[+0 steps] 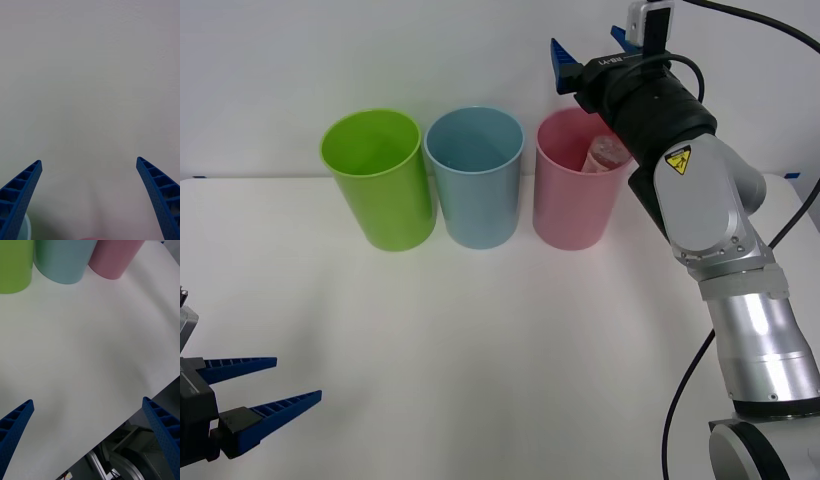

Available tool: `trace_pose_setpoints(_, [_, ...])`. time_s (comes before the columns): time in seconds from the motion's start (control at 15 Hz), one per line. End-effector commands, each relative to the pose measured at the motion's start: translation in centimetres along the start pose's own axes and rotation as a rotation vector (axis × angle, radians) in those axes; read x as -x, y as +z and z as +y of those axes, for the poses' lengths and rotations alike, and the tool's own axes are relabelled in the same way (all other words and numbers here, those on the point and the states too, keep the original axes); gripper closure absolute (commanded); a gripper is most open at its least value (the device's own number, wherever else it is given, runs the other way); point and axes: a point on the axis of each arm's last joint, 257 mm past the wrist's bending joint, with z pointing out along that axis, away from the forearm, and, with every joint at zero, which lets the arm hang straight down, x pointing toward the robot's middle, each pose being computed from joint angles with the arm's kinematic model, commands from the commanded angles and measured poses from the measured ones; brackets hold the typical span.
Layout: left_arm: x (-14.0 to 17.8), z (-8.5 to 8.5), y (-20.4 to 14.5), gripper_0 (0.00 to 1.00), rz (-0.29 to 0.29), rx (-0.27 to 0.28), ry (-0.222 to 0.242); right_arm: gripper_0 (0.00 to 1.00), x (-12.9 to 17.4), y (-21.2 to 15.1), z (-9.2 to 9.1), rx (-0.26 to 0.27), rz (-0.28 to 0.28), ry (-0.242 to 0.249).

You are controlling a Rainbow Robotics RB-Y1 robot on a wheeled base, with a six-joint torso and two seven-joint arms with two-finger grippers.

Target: Put cans in the blue bin and PET bottles in the pink bin and trash in the green bin.

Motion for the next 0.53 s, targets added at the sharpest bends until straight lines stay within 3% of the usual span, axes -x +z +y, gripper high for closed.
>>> trace_pose_setpoints(0.07, [0.0, 0.0, 0.0, 0.00, 0.000, 0.000, 0.000, 0.16, 1.5, -0.3, 1.8, 0.064, -0.009, 0.026])
trace_pose_setpoints(0.53, [0.0, 0.0, 0.0, 0.00, 0.000, 0.000, 0.000, 0.16, 3.1, -8.1, 4.3, 0.266, 0.024, 0.046])
